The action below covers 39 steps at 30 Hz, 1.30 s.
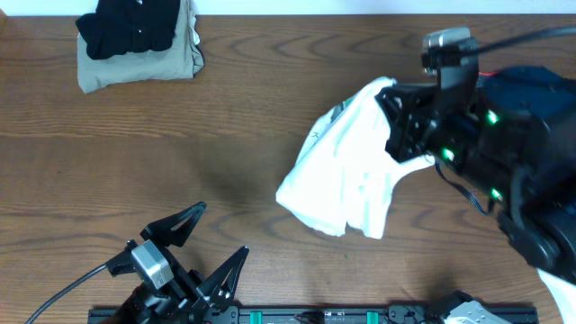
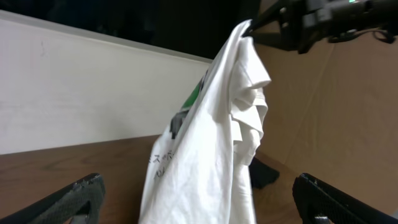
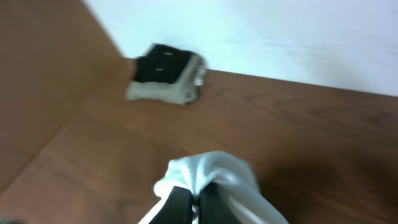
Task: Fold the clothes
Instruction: 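Lift the T-shirt with the right gripper and shake it out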
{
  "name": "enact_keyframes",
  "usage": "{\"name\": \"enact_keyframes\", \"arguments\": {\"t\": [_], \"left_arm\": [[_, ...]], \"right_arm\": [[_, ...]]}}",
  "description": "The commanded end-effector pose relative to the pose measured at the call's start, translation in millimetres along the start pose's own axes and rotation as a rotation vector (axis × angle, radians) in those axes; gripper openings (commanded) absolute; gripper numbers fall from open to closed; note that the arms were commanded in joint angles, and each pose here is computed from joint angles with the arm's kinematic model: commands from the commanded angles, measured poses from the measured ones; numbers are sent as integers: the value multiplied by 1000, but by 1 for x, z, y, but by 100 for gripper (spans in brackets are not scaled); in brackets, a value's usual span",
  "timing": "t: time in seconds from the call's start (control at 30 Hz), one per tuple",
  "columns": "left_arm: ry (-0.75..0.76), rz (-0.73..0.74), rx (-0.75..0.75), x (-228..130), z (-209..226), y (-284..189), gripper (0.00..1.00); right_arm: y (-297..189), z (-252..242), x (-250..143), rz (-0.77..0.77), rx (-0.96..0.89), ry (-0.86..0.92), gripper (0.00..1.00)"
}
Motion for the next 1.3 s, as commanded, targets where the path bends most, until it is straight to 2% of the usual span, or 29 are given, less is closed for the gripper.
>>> {"name": "enact_keyframes", "arguments": {"t": [0.0, 0.2, 0.27, 0.37, 0.4, 0.57, 0.73, 0.93, 1.1, 1.27], "left_arm": [[3, 2, 14, -2, 2, -1, 98], [-14, 66, 39, -20, 10, -1, 98], [-22, 73, 42, -22, 10, -1, 98], [-22, 73, 42, -22, 10, -1, 98], [-22, 73, 42, -22, 10, -1, 98], [-23, 74, 41, -22, 10, -1, 98], [-42, 77, 42, -23, 10, -1, 98], [-114, 144, 19, -39, 8, -2, 98], [-186, 214, 42, -54, 16, 0, 98], [-153, 235, 72, -47, 26, 7, 98]], "right_arm": [[20, -33, 10, -17, -153, 38, 1], [83, -96, 5, 46, -360, 121, 1], [108, -117, 2, 64, -417, 130, 5], [143, -144, -6, 105, -460, 125, 36], [152, -155, -9, 118, -486, 128, 50], [152, -203, -23, 165, -649, 147, 59], [127, -203, -32, 219, -674, 154, 67], [97, -189, -51, 318, -652, 168, 99], [93, -179, -69, 407, -598, 192, 99], [91, -176, -76, 440, -585, 201, 99]]}}
Point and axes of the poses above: each gripper's point midway between its finger pads, its own y axis out along the fingers, its own z axis along the line the jaws close on, x = y × z, the point moved 1 cm from there along -y, back along the fingers, and after that the axes turned 2 degrees about y, right-handed, at the moved point
